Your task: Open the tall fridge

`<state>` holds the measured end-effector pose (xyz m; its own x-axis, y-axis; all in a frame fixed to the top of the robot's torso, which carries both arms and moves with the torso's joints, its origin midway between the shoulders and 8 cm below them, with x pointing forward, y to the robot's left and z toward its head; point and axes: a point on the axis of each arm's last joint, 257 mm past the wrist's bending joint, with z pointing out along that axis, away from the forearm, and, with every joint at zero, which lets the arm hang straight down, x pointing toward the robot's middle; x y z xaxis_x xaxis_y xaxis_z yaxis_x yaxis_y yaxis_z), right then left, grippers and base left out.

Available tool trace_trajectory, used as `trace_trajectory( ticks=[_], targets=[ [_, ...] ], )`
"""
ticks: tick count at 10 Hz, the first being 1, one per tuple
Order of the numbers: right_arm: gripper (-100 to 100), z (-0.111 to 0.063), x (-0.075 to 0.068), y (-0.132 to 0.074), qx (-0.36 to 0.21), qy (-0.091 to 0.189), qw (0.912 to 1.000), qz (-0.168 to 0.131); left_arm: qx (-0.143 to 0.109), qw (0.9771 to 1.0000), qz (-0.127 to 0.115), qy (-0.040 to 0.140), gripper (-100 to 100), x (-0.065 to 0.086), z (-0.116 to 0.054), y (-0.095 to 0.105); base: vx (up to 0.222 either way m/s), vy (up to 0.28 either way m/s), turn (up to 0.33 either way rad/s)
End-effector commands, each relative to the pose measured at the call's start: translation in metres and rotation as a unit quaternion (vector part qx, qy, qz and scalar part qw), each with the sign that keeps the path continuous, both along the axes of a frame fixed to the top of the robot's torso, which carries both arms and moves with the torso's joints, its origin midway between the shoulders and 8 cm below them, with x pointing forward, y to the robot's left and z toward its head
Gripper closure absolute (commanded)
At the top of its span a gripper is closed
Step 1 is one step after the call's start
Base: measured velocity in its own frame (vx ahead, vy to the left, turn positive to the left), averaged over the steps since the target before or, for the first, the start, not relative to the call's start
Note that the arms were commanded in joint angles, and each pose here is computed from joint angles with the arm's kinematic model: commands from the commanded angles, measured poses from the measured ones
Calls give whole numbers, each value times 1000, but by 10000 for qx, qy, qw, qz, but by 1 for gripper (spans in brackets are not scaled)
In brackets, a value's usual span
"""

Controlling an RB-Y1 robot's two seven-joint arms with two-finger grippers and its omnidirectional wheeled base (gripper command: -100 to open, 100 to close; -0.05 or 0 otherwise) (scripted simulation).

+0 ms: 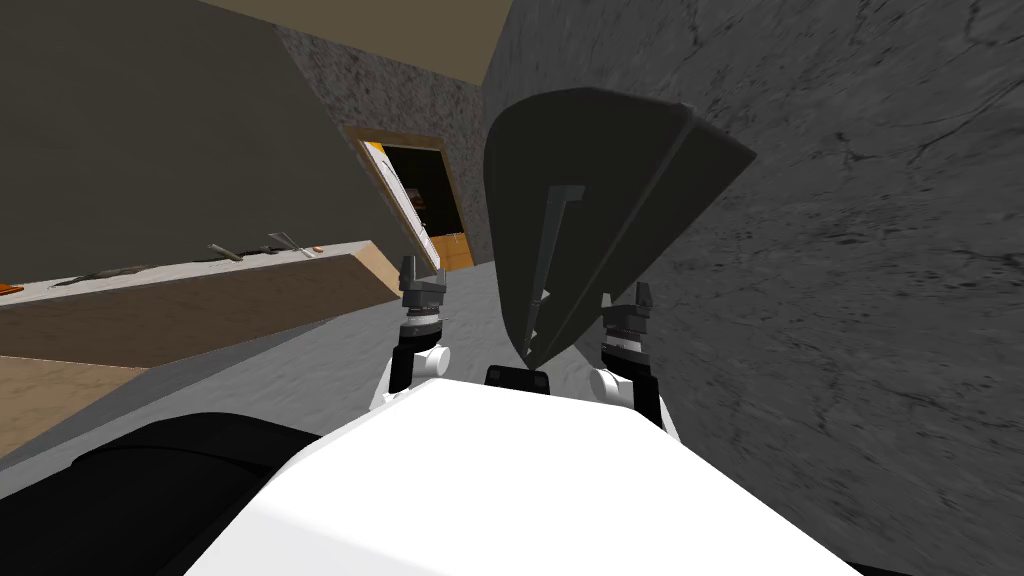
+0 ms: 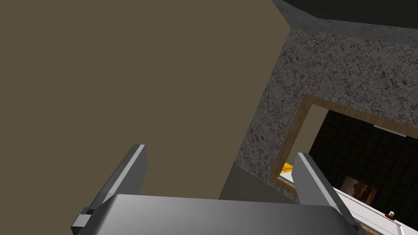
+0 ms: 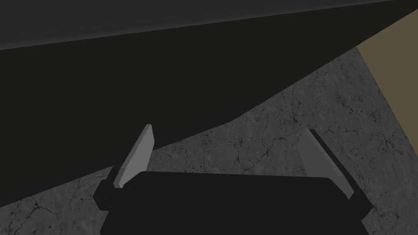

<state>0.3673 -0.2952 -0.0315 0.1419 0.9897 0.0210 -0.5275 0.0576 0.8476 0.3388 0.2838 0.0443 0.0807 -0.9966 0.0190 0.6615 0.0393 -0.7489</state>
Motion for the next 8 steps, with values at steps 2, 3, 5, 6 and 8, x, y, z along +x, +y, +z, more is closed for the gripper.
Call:
trace_trajectory(
  ticks=[2, 3, 5, 6, 8],
  targets=[
    [0, 0, 0, 0, 0, 0, 10000, 0, 0, 10000, 0, 0, 0, 0, 0, 0, 0, 0, 0],
    [0, 0, 0, 0, 0, -1, 10000, 0, 0, 10000, 0, -1, 0, 0, 0, 0, 0, 0, 0],
    [0, 0, 0, 0, 0, -2, 10000, 0, 0, 10000, 0, -1, 0, 0, 0, 0, 0, 0, 0],
    [0, 0, 0, 0, 0, -2, 10000, 0, 0, 10000, 0, -2, 0, 0, 0, 0, 0, 0, 0],
    [0, 0, 0, 0, -1, -2, 10000, 0, 1, 10000, 0, -2, 0, 0, 0, 0, 0, 0, 0]
  ],
)
